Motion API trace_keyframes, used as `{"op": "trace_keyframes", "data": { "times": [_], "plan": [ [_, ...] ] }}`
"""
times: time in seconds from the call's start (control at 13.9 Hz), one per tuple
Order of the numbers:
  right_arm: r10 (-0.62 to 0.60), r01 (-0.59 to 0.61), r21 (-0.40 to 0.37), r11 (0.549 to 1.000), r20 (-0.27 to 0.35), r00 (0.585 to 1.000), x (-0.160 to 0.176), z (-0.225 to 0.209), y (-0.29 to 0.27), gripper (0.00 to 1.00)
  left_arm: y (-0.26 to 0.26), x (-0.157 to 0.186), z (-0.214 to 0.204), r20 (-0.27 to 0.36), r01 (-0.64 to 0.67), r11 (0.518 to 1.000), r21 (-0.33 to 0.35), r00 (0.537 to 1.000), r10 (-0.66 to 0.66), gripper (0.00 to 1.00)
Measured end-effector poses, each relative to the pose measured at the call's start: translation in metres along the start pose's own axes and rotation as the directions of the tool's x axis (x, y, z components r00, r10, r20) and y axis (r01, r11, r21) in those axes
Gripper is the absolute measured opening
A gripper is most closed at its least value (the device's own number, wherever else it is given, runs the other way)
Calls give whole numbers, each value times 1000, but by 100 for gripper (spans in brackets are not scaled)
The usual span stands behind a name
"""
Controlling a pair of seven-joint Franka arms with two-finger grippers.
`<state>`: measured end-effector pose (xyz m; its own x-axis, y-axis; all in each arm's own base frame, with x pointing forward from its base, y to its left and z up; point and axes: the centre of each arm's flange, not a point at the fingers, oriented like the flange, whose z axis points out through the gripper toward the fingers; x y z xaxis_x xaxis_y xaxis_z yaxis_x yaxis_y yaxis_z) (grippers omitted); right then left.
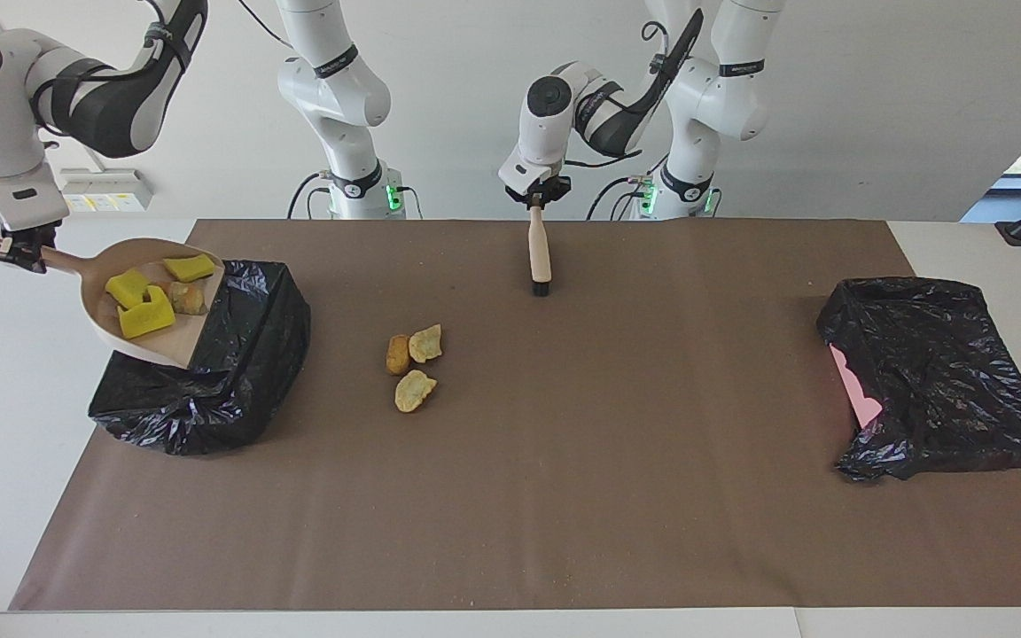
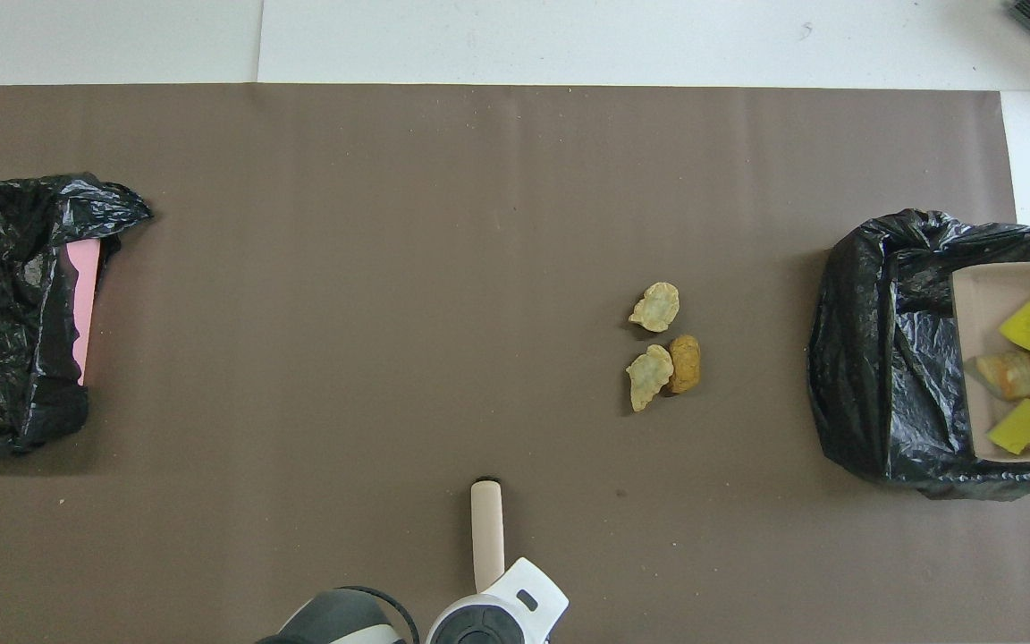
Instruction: Sweep and dump trash in bin
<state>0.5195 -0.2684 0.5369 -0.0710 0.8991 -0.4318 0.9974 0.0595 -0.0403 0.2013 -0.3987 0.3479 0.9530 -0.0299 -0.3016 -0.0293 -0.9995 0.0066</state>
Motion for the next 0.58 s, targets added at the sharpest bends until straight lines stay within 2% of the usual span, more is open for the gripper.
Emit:
{"op": "trace_keyframes", "data": {
  "times": [0.14, 0.29, 0.5, 0.58],
  "plan": [
    [-87, 88, -25, 996, 49, 995, 4, -1, 6, 32, 0, 1, 1, 2, 2, 1000, 1, 1000, -2, 45],
    [-144, 147, -32, 989, 86, 986, 8, -2, 10, 32, -1, 2, 1, 2, 4, 1000, 1, 1000, -4, 62],
    [-207, 213, -31, 977, 137, 969, 22, -8, 20, 32, -3, 15, -17, 4, 34, 999, -20, 999, -34, 64],
    [-222, 230, -32, 973, 158, 962, 24, -11, 22, 32, -8, 28, -35, 11, 61, 998, -33, 998, -61, 71]
  ]
}}
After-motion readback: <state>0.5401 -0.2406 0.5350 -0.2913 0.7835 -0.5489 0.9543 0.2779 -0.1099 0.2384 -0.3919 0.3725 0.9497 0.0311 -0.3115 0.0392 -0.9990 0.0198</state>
